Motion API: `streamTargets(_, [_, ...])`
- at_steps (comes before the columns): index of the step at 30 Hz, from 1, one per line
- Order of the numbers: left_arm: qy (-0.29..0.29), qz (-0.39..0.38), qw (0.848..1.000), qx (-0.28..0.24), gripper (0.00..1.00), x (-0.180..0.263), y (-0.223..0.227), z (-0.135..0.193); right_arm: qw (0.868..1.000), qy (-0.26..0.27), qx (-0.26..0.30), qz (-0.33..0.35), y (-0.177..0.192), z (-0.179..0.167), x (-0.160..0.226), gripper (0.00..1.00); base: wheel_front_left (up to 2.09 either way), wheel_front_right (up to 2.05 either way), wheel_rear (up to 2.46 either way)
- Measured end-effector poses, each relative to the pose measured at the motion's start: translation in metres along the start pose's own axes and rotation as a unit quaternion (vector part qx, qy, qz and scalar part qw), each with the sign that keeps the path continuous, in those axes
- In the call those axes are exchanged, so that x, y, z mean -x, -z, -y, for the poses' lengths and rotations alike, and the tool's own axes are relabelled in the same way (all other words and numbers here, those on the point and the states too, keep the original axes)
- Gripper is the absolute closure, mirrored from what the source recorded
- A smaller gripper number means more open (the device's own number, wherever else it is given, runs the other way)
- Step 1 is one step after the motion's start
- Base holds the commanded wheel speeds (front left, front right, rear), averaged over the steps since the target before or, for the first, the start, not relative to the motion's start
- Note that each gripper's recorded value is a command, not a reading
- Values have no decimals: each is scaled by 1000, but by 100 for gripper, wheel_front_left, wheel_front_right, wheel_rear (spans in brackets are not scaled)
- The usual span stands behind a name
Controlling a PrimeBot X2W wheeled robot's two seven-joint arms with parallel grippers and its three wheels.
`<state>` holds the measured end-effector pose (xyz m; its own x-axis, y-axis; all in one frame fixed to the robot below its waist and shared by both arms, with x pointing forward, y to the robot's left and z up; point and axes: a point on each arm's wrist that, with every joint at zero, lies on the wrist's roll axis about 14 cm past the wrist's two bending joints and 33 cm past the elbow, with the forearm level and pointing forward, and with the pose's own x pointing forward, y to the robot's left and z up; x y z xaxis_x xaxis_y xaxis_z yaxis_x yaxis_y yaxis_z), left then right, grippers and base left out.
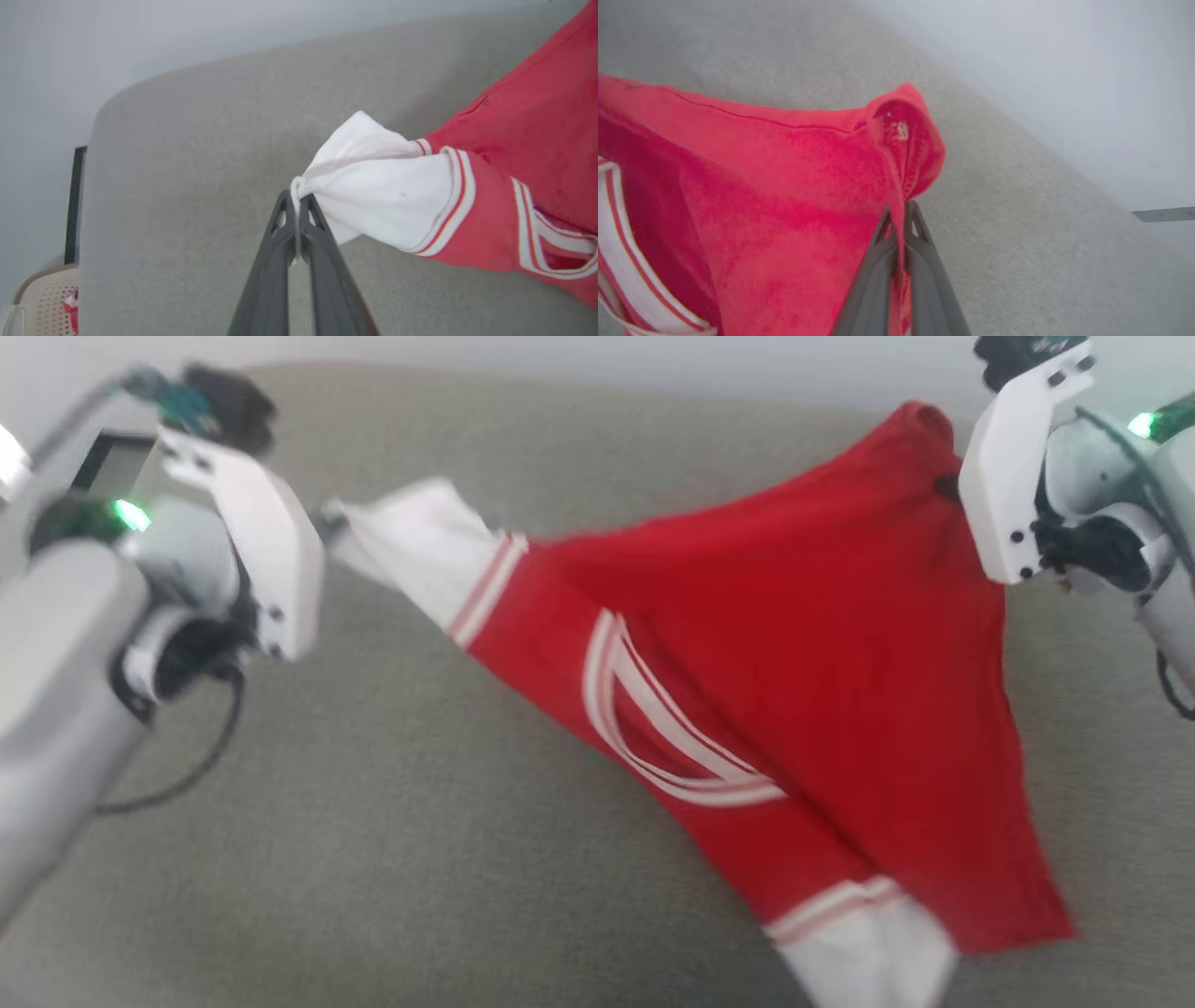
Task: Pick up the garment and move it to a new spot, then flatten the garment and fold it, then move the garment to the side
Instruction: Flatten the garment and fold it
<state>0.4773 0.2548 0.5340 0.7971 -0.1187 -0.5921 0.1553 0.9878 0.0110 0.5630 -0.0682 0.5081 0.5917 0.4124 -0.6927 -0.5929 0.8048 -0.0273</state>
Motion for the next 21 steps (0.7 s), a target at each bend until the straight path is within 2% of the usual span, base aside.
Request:
streamTargets(6, [-17, 77, 996, -44, 100, 27, -75, 1, 997, 49, 12, 65, -26, 24, 63, 100, 0, 0, 0])
streamTargets(7, [-20, 102, 993, -55, 100, 37, -98, 5, 994, 63, 17, 88, -35, 29, 84, 100, 0, 0, 0])
streamTargets(14, [-23, 162, 982, -94, 100, 63, -155, 22, 983, 109, 26, 148, -55, 42, 147, 100, 0, 0, 0])
streamTargets(17, [-25, 192, 975, -106, 100, 68, -178, 29, 974, 140, 26, 176, -63, 59, 167, 100, 0, 0, 0])
streamTargets(21, [-32, 241, 962, -127, 100, 62, -208, 34, 963, 162, 23, 214, -79, 75, 168, 100, 0, 0, 0])
